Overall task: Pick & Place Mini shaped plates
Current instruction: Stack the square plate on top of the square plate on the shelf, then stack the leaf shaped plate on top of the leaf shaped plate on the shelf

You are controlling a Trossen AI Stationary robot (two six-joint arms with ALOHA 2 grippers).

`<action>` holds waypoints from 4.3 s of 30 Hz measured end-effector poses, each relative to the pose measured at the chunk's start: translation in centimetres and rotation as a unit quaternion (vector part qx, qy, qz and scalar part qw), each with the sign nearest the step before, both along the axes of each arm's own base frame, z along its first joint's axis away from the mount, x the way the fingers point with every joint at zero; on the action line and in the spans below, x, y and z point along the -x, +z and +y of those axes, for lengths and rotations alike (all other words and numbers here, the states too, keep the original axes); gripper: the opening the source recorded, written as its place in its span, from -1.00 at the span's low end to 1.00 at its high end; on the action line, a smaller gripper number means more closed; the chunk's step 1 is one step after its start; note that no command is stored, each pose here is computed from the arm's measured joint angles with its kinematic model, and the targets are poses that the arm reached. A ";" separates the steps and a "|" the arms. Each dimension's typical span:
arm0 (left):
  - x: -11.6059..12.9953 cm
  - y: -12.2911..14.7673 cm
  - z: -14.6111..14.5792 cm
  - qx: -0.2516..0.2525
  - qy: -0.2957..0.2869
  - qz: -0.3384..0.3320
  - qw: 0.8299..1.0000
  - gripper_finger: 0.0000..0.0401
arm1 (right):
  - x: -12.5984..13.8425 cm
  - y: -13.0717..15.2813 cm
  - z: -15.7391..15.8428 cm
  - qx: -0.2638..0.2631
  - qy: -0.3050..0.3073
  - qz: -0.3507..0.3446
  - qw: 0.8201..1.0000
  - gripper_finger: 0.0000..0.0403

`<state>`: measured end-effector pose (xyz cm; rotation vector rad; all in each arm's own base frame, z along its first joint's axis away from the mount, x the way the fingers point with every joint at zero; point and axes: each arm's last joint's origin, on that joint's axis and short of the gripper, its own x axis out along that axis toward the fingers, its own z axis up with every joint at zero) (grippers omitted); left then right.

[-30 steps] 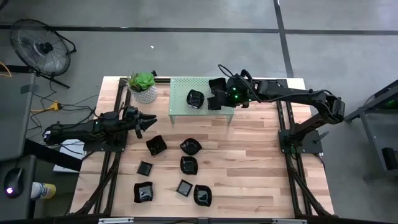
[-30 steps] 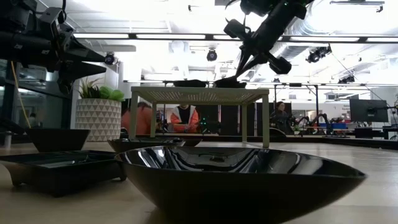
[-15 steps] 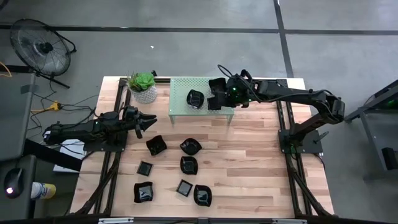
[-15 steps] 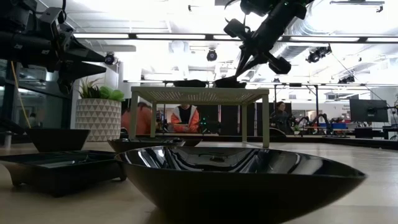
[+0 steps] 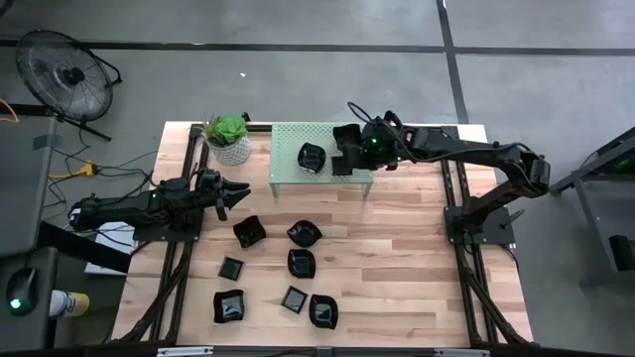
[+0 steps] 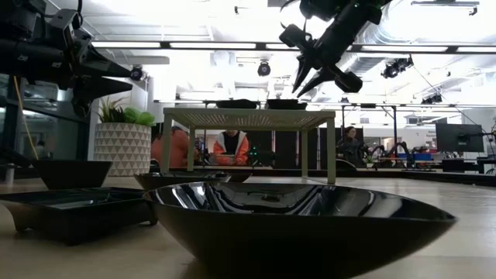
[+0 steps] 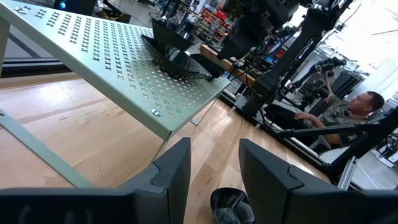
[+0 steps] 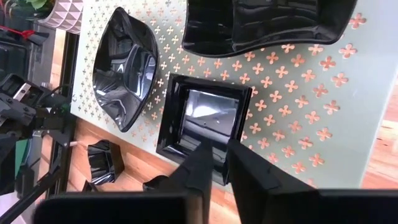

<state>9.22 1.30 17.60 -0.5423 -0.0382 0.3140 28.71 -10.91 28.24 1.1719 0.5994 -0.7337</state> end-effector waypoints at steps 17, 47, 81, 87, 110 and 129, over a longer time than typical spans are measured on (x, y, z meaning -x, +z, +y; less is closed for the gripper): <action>0.0 0.0 0.0 0.000 0.000 0.000 1.000 -0.33 | 0.6 1.2 1.4 0.019 0.044 -0.009 0.999 -0.51; 0.0 0.0 0.0 0.000 0.000 0.000 1.000 -0.33 | 1.8 -0.4 18.1 0.102 0.215 0.118 0.964 -0.51; 0.0 0.0 0.0 0.000 0.000 0.000 1.000 -0.33 | -6.6 -12.6 27.4 -0.042 0.396 0.085 0.913 -0.51; 0.0 0.0 0.0 0.000 0.000 0.000 1.000 -0.33 | -7.8 -12.7 28.3 -0.039 0.412 0.080 0.907 -0.51; 0.0 0.0 0.0 0.000 0.000 0.000 1.000 -0.33 | -9.0 -14.5 29.1 -0.039 0.421 0.092 0.901 -0.51; 0.0 0.0 0.0 0.000 0.000 0.000 1.000 -0.33 | -9.3 -14.7 29.1 -0.022 0.424 0.081 0.902 -0.51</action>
